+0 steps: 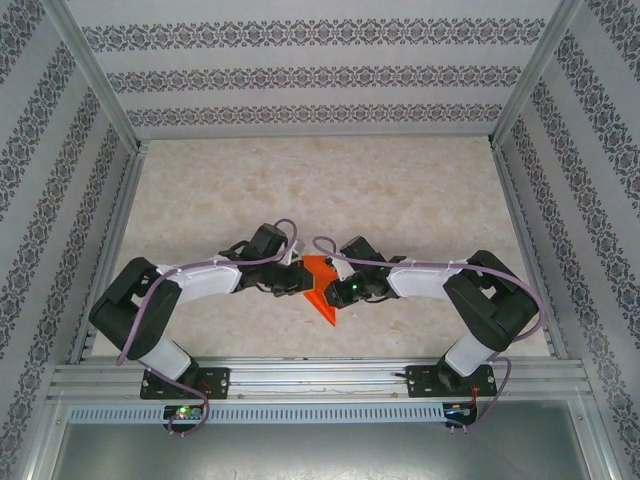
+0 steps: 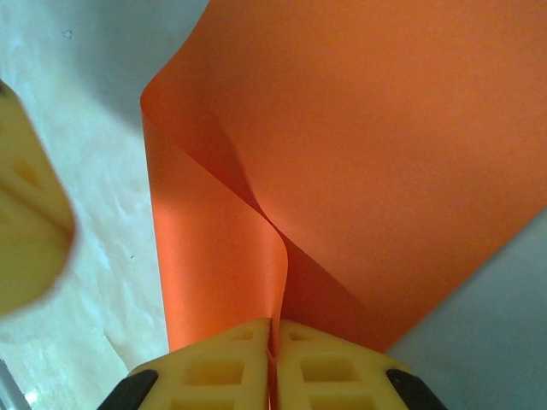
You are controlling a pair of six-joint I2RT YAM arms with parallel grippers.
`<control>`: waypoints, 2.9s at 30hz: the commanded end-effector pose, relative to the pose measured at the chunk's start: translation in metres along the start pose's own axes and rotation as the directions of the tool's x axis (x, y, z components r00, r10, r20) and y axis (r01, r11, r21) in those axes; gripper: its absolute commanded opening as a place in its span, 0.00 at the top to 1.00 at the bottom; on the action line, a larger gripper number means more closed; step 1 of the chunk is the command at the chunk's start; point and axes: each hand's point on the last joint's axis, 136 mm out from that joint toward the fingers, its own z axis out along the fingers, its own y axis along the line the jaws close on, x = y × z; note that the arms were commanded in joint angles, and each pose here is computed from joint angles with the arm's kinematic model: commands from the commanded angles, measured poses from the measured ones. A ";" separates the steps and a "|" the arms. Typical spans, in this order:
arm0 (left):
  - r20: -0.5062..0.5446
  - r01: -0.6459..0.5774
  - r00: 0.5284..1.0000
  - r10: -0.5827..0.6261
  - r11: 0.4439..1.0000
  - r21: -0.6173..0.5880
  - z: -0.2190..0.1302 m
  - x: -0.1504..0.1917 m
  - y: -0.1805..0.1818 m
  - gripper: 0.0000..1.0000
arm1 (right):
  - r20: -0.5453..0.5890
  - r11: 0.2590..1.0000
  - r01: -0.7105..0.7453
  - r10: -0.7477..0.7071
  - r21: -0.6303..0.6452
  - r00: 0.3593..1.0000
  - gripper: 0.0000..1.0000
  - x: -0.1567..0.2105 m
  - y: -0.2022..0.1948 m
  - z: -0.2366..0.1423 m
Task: Fold a paper plane with a square sheet of paper (fold left side to right side)
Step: Third fold the triangle at the center of the table.
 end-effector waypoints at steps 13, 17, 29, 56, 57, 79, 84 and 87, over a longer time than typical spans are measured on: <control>-0.029 0.003 1.000 -0.006 0.997 -0.078 0.025 0.000 0.014 0.91 | -0.093 0.997 -0.039 0.045 0.065 0.995 0.88 0.026 -0.018 0.008; -0.034 0.007 0.999 -0.011 0.994 -0.107 0.025 0.003 0.022 0.91 | -0.097 0.997 -0.036 0.043 0.068 0.994 0.88 0.027 -0.018 0.009; -0.034 0.013 0.999 -0.019 0.989 -0.144 0.024 0.006 0.032 0.91 | -0.106 0.996 -0.041 0.049 0.075 0.993 0.87 0.030 -0.021 0.010; -0.041 0.031 0.998 -0.040 0.978 -0.207 0.024 0.017 0.054 0.92 | -0.113 0.996 -0.056 0.064 0.071 0.992 0.82 0.031 -0.022 0.013; -0.042 0.033 0.998 -0.043 0.977 -0.211 0.024 0.017 0.056 0.93 | -0.104 0.996 -0.061 0.067 0.061 0.992 0.80 0.028 -0.020 0.011; -0.038 0.045 0.998 -0.054 0.976 -0.211 0.029 0.017 0.061 0.95 | -0.004 0.947 -0.212 0.217 -0.241 0.976 0.85 0.015 0.033 -0.048; -0.036 0.046 0.998 -0.054 0.977 -0.210 0.030 0.016 0.061 0.95 | -0.042 0.942 -0.217 0.213 -0.258 0.976 0.92 0.025 0.044 -0.040; -0.036 0.044 0.998 -0.053 0.977 -0.208 0.030 0.016 0.061 0.95 | -0.052 0.943 -0.222 0.216 -0.249 0.975 0.92 0.026 0.044 -0.035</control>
